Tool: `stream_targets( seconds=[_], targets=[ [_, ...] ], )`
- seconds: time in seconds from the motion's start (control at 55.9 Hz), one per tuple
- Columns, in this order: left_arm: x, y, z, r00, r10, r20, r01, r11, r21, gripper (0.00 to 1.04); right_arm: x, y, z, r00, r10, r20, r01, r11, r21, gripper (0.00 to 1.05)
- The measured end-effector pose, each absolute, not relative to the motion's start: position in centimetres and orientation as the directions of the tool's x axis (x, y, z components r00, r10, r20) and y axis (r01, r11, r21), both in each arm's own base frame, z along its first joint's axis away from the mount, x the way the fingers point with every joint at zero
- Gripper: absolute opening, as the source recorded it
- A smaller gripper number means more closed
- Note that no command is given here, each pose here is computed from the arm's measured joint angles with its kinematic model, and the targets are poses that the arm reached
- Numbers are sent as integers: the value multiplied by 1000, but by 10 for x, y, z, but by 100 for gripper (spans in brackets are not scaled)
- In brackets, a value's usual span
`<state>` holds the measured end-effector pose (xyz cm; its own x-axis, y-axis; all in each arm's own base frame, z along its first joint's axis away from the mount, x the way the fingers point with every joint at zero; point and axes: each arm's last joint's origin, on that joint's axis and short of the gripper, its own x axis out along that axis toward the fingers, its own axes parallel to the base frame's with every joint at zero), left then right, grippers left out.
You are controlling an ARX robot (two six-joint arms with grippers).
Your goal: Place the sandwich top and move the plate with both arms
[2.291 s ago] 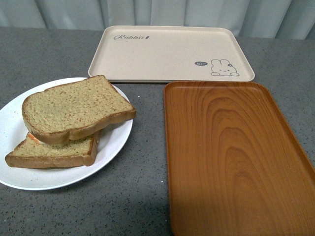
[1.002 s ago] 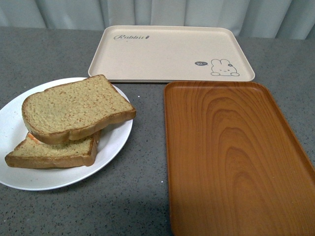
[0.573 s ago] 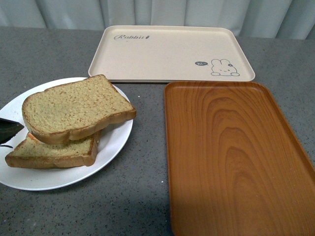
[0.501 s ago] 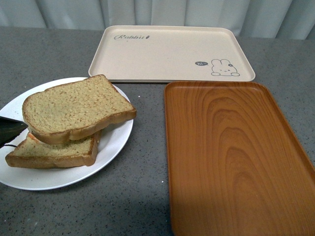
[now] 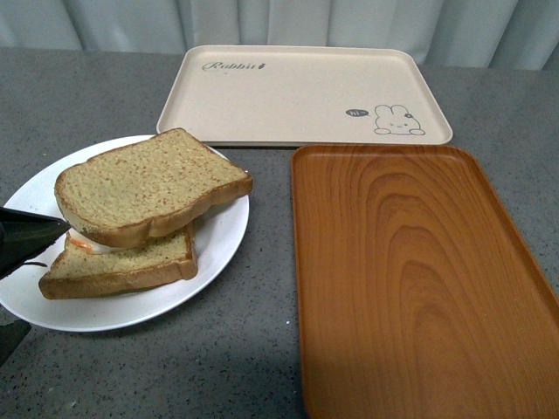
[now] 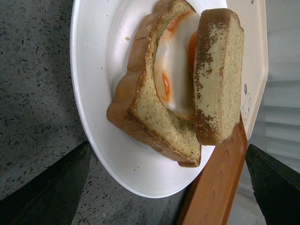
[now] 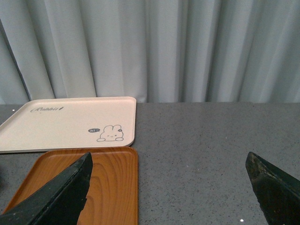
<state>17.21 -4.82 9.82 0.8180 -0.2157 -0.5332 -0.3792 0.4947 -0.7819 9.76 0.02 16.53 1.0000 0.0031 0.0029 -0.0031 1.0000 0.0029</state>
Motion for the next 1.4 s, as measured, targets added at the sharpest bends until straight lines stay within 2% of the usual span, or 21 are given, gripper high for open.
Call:
stream_targets(
  seconds=[0.519, 1.289, 1.396],
  targets=[
    [172, -52, 89, 798, -201, -568, -402, 525, -751, 98, 98, 0, 165, 1000, 3, 3, -3, 1000, 3, 96],
    [185, -70, 80, 783, -233, -577, -423, 482, -768, 98, 98, 0, 165, 1000, 3, 3, -3, 1000, 3, 96],
    [187, -72, 78, 783, -222, -581, -430, 482, -763, 83, 98, 0, 165, 1000, 3, 3, -3, 1000, 3, 96]
  ],
)
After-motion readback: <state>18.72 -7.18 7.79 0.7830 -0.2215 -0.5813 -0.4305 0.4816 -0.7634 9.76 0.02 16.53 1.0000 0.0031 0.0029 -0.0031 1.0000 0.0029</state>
